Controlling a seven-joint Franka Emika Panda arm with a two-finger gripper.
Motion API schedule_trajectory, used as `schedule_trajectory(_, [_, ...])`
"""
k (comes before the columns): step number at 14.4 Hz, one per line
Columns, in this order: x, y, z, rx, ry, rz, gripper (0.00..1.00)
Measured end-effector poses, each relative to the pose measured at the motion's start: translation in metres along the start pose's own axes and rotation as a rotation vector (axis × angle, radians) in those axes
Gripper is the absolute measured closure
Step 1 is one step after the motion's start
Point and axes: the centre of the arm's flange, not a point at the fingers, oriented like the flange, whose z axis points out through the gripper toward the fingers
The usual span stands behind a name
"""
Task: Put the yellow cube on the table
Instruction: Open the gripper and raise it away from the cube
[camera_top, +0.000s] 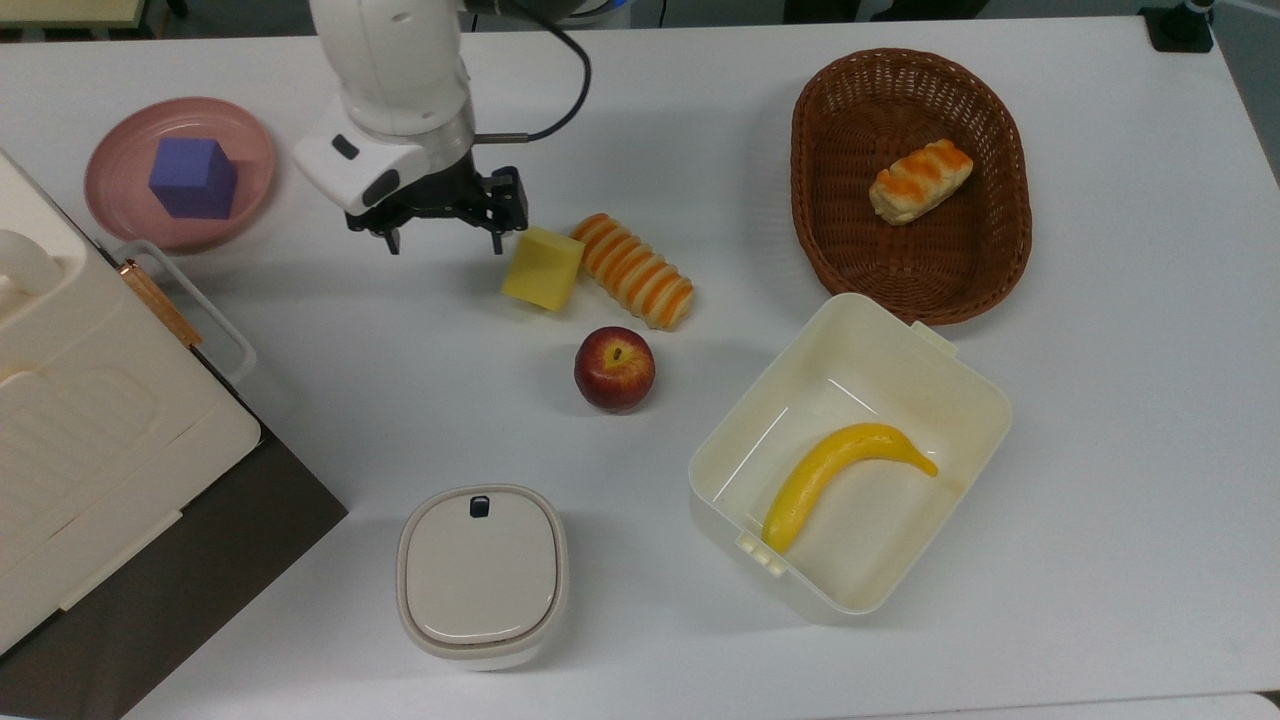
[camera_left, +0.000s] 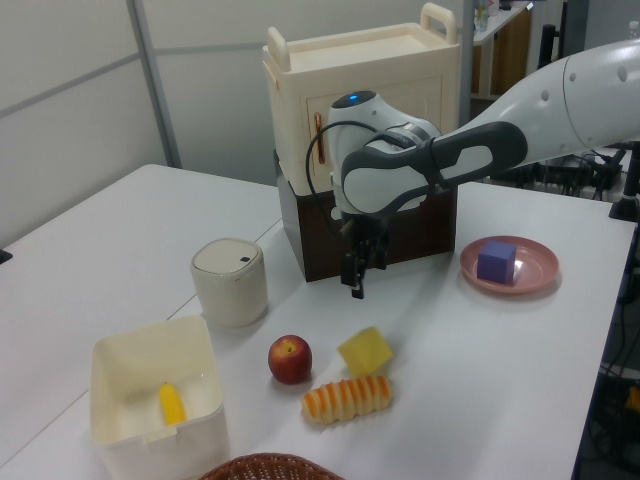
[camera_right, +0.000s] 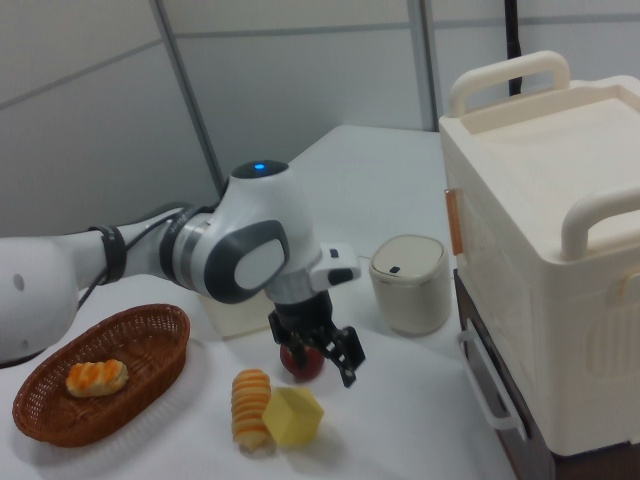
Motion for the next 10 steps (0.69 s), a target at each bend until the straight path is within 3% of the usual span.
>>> schedule_trajectory(6, [-0.002,-0.052,-0.068,-0.013,-0.050,0.033,0.00])
schedule_trajectory(10, [-0.024,-0.067,-0.125,-0.031,-0.027,0.075,0.00])
